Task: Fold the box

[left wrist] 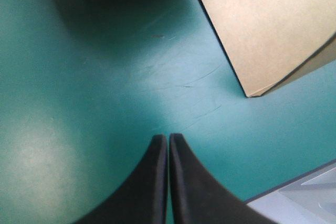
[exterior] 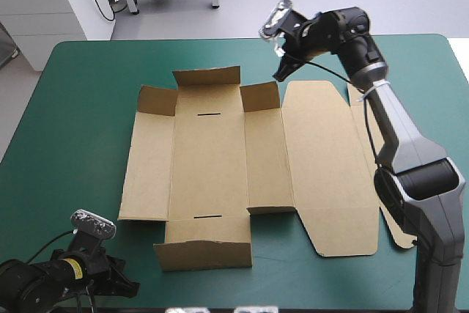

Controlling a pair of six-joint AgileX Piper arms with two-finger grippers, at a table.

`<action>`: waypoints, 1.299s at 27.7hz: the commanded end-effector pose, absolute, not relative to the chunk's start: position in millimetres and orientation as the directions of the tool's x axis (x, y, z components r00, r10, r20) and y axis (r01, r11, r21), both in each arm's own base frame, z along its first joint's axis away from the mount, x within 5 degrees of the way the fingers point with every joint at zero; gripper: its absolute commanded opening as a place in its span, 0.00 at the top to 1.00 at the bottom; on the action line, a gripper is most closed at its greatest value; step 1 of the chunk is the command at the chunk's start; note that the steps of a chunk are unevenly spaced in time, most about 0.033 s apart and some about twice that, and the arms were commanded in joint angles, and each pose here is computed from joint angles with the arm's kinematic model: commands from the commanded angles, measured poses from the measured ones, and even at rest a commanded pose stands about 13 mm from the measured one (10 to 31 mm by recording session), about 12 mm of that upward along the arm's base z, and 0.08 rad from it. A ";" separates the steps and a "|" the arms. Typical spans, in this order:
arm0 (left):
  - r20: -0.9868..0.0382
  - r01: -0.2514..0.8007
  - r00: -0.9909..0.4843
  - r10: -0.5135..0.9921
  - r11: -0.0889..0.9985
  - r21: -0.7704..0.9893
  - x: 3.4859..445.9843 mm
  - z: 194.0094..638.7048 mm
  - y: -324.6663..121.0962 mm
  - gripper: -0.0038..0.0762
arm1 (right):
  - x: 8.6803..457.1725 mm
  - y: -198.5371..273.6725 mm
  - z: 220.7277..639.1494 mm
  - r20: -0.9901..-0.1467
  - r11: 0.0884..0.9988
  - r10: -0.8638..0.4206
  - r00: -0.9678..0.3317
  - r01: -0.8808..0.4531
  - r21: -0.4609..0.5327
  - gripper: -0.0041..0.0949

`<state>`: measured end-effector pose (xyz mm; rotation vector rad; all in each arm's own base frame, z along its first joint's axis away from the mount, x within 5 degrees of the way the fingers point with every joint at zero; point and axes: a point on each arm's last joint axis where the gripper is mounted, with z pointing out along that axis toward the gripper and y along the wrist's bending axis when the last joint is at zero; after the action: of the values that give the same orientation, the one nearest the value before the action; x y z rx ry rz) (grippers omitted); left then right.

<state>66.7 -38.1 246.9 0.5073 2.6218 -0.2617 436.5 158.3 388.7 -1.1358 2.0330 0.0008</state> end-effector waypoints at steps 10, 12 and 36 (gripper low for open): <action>-0.512 0.394 -0.810 0.287 0.912 -0.113 70.3 254.9 -41.0 0.96 | 393.3 43.2 467.6 -0.755 0.907 -0.355 -0.552 -0.397 -0.136 0.97; -0.512 0.394 -0.810 0.287 0.912 -0.113 70.3 254.9 -41.0 0.96 | 384.5 38.8 477.8 -0.772 0.918 -0.330 -0.543 -0.375 -0.129 0.97; -0.512 0.399 -0.808 0.292 0.910 -0.111 70.3 254.9 -41.1 0.96 | 257.1 28.6 433.4 -0.725 0.921 -0.336 -0.601 -0.371 -0.119 0.97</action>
<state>66.7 -38.1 246.9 0.5131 2.6204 -0.2603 290.8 28.8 418.7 -0.5041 2.4065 0.0362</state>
